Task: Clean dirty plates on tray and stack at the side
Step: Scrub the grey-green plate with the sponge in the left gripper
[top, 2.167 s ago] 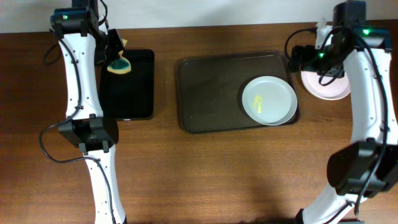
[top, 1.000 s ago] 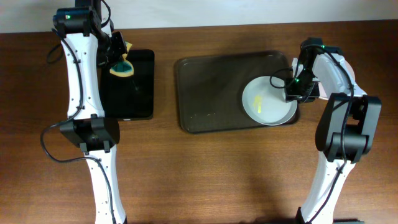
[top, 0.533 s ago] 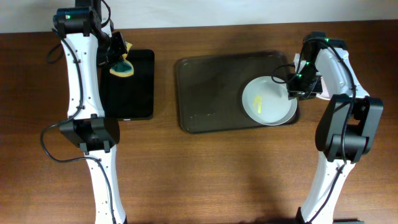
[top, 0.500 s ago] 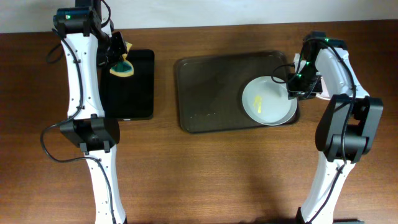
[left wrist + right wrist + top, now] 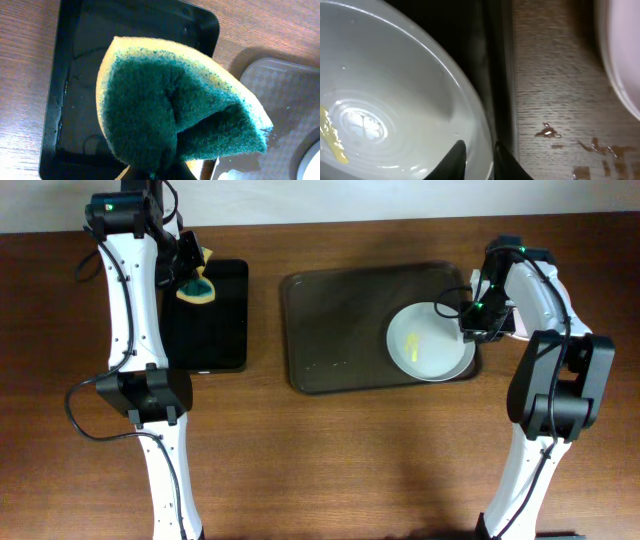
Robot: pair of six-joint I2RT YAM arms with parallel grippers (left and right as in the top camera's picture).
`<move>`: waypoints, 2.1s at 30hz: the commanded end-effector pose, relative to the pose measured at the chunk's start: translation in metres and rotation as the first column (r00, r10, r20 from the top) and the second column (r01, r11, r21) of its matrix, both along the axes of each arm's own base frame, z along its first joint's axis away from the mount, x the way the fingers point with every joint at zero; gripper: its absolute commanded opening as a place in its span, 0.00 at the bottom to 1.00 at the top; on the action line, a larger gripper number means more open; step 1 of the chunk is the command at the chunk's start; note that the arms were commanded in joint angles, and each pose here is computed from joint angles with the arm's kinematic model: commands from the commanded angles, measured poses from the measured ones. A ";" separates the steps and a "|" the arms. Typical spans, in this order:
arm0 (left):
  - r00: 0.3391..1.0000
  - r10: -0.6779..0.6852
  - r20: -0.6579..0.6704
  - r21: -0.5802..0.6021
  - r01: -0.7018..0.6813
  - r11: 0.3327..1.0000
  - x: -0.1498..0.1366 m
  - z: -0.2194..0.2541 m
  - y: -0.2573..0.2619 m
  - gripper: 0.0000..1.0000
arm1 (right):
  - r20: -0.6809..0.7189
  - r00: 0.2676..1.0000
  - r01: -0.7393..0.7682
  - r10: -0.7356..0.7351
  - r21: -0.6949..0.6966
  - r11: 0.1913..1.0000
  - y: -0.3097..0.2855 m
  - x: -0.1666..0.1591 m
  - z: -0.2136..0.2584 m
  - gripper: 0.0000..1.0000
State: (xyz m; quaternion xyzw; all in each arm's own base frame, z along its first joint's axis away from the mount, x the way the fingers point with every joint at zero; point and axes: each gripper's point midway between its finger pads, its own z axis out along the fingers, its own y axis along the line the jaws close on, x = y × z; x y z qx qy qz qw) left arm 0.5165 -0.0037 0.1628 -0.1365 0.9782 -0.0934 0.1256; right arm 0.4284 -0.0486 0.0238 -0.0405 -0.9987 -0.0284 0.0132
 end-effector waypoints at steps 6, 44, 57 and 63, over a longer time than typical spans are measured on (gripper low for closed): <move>1.000 -0.022 -0.005 -0.015 0.021 1.000 0.000 -0.003 -0.004 0.00 | -0.017 0.999 -0.031 0.035 0.169 0.985 0.048 -0.005 -0.006 0.20; 0.921 -0.370 -0.120 -0.210 0.340 0.917 -0.065 -0.133 -0.316 0.00 | 0.016 1.000 0.004 -0.008 0.228 0.974 0.156 -0.006 -0.046 0.04; 0.936 -0.314 -0.161 -0.021 0.315 0.949 -0.067 -0.153 -0.288 0.00 | 0.018 1.000 0.004 -0.008 0.222 0.975 0.155 -0.005 -0.047 0.04; 0.941 -0.286 -0.181 0.033 0.297 0.954 -0.073 -0.168 -0.283 0.00 | 0.020 1.000 0.003 -0.008 0.222 0.975 0.155 -0.005 -0.047 0.04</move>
